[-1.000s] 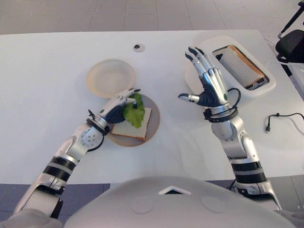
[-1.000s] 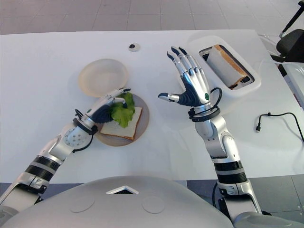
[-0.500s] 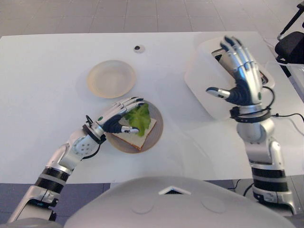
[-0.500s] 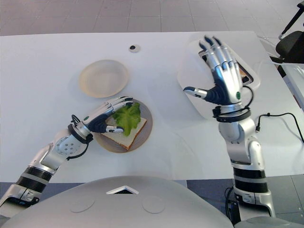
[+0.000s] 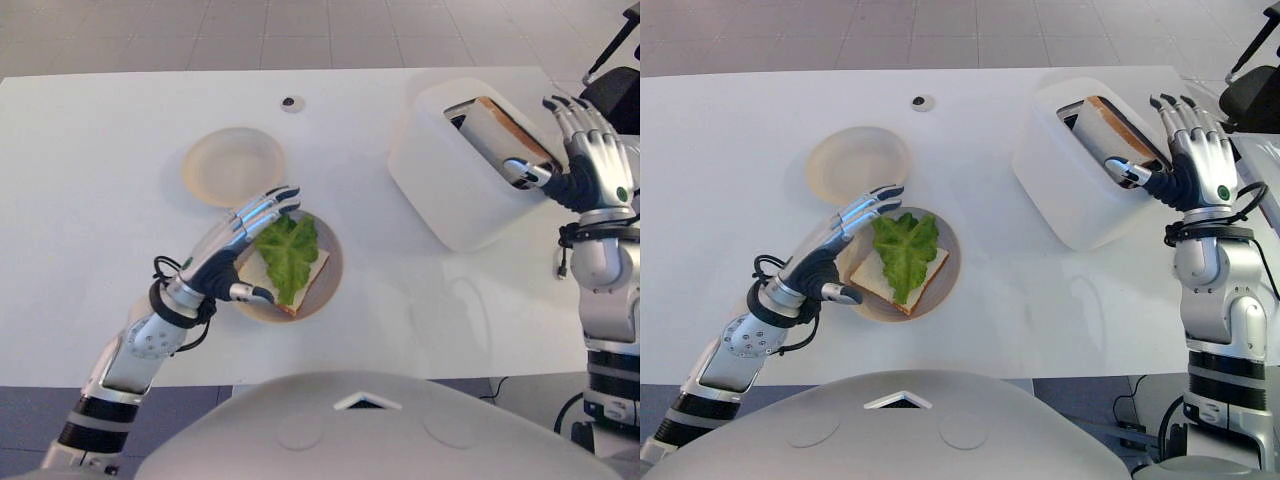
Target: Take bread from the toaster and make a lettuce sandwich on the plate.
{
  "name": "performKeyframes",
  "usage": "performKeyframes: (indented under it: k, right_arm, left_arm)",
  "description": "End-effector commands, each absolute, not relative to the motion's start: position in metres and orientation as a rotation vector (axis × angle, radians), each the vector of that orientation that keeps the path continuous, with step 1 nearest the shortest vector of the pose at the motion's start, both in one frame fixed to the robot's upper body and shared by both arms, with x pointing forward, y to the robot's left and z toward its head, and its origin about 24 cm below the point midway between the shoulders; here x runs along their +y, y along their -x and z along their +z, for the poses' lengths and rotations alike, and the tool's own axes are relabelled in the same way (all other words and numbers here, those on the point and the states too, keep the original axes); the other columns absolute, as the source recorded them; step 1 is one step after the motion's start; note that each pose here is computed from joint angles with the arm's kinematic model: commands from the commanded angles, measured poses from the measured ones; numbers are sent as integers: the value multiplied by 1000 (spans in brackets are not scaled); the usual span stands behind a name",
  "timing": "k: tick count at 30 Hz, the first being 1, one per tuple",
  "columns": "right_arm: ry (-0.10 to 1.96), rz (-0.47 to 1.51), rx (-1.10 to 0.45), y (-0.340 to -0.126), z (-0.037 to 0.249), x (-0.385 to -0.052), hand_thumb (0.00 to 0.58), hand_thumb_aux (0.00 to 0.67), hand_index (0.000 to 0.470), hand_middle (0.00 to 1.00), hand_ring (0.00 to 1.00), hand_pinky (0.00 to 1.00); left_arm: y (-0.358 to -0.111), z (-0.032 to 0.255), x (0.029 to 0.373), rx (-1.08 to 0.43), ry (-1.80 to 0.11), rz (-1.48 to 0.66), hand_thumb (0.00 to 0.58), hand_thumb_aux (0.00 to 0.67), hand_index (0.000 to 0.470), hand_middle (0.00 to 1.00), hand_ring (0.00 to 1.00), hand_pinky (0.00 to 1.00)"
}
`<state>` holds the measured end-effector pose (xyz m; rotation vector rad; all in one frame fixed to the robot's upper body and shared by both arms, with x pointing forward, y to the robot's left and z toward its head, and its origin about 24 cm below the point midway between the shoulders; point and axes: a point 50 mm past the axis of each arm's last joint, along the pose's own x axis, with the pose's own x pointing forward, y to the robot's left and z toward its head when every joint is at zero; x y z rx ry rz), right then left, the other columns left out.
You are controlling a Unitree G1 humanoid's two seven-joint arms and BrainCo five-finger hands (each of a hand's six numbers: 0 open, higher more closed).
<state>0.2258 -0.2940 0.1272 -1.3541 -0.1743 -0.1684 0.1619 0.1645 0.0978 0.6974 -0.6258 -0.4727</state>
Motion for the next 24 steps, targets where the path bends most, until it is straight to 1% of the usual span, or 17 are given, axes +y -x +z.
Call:
performKeyframes:
  k: [1,2,3,6,7,9,11,12,15,17,18,19,20,21,22,24]
  right_arm:
    - [1372,-83,-143,-229,122,-290,325,226,159,133,133,133]
    - [1370,-84,-163,-228,125,-288,580,670,470,769,769,769]
    - [1368,-89,-185,-227,129,-286,580,670,470,1000,1000,1000]
    - [1372,-204,-345,-224,157,-282,580,670,470,1000,1000,1000]
    - [1377,-244,-402,-222,166,-281,580,670,470,1000,1000,1000]
    - [1385,-285,-486,-221,179,-277,580,670,470,1000,1000,1000]
    - [1380,-278,-548,-222,186,-272,580,670,470,1000,1000,1000]
    - [1362,-274,-584,-222,190,-268,580,670,470,1000,1000,1000]
    - [1249,-305,-742,-218,209,-258,580,670,470,1000,1000,1000]
    - [1116,-299,-883,-209,224,-244,580,670,470,1000,1000,1000]
    - [996,-255,-927,-206,228,-234,580,670,470,1000,1000,1000]
    - [858,-134,-917,-205,221,-216,580,670,470,1000,1000,1000]
    - [718,1,-870,-205,207,-197,580,670,470,1000,1000,1000]
    - [573,128,-796,-204,189,-176,580,670,470,1000,1000,1000]
    - [470,237,-715,-202,169,-155,580,670,470,1000,1000,1000]
    - [312,356,-545,-196,133,-122,580,670,470,1000,1000,1000]
  left_arm:
    - [-161,119,172,-733,-632,-335,0,0,0,0,0,0]
    - [-161,123,175,-748,-618,-307,0,0,0,0,0,0]
    - [-161,127,178,-759,-599,-275,0,0,0,0,0,0]
    - [-164,124,190,-727,-558,-217,0,0,0,0,0,0]
    - [-165,119,192,-700,-547,-219,0,0,0,0,0,0]
    - [-164,99,195,-614,-583,-242,0,0,0,0,0,0]
    - [-159,85,197,-551,-620,-250,0,0,0,0,0,0]
    - [-157,83,199,-542,-617,-233,0,0,0,0,0,0]
    - [-155,87,203,-565,-600,-175,0,0,0,0,0,0]
    - [-155,93,207,-597,-583,-132,0,0,0,0,0,0]
    - [-156,97,211,-613,-573,-103,0,0,0,0,0,0]
    - [-157,101,214,-632,-565,-69,0,0,0,0,0,0]
    - [-159,105,219,-651,-563,-33,0,0,0,0,0,0]
    - [-160,108,224,-668,-566,10,0,0,0,0,0,0]
    - [-161,111,228,-683,-578,46,0,0,0,0,0,0]
    - [-163,112,229,-702,-612,70,0,0,0,0,0,0]
